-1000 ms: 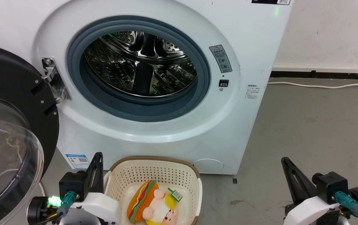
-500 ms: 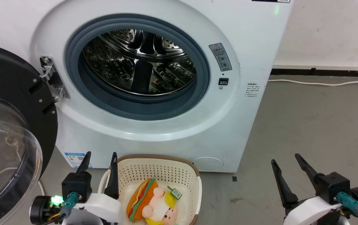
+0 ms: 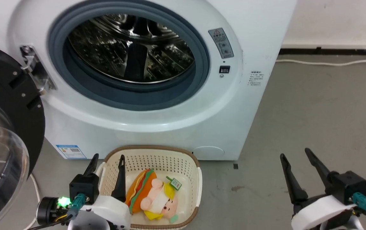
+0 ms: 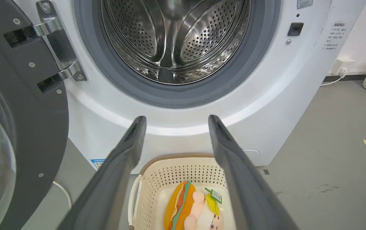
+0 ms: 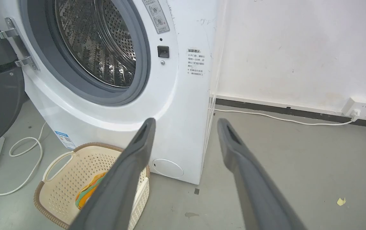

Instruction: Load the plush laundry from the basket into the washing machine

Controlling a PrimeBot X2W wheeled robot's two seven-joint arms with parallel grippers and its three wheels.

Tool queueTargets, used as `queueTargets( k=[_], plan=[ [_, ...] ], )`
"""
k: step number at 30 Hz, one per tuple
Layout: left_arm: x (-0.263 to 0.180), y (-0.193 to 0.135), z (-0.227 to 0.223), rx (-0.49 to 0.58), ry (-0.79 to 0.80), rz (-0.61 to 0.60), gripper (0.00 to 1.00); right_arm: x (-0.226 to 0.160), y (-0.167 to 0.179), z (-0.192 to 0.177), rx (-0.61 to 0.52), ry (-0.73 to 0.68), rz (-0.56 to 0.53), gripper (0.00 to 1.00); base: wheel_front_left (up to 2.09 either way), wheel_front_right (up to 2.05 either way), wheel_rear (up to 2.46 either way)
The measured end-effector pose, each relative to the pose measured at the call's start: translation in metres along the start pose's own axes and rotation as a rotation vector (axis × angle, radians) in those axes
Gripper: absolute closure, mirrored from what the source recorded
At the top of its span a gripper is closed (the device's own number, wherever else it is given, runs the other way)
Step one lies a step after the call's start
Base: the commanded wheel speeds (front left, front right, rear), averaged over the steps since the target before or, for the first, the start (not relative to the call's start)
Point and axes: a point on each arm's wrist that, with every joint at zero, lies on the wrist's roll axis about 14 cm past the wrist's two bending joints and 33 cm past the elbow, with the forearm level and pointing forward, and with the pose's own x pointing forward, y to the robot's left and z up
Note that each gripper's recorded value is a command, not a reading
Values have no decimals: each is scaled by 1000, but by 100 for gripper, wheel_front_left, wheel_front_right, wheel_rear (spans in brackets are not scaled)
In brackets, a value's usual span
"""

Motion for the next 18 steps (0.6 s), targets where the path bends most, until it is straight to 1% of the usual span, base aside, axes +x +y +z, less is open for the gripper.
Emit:
queueTargets(
  k=[9, 18],
  plan=[
    [23, -14, -35, 12, 100, -64, 0, 12, -9, -10, 20, 15, -23, 0, 0, 0, 0],
    [41, -33, -89, 29, 276, -150, 0, 19, -21, -29, 58, 55, -59, 0, 0, 0, 0]
  ],
)
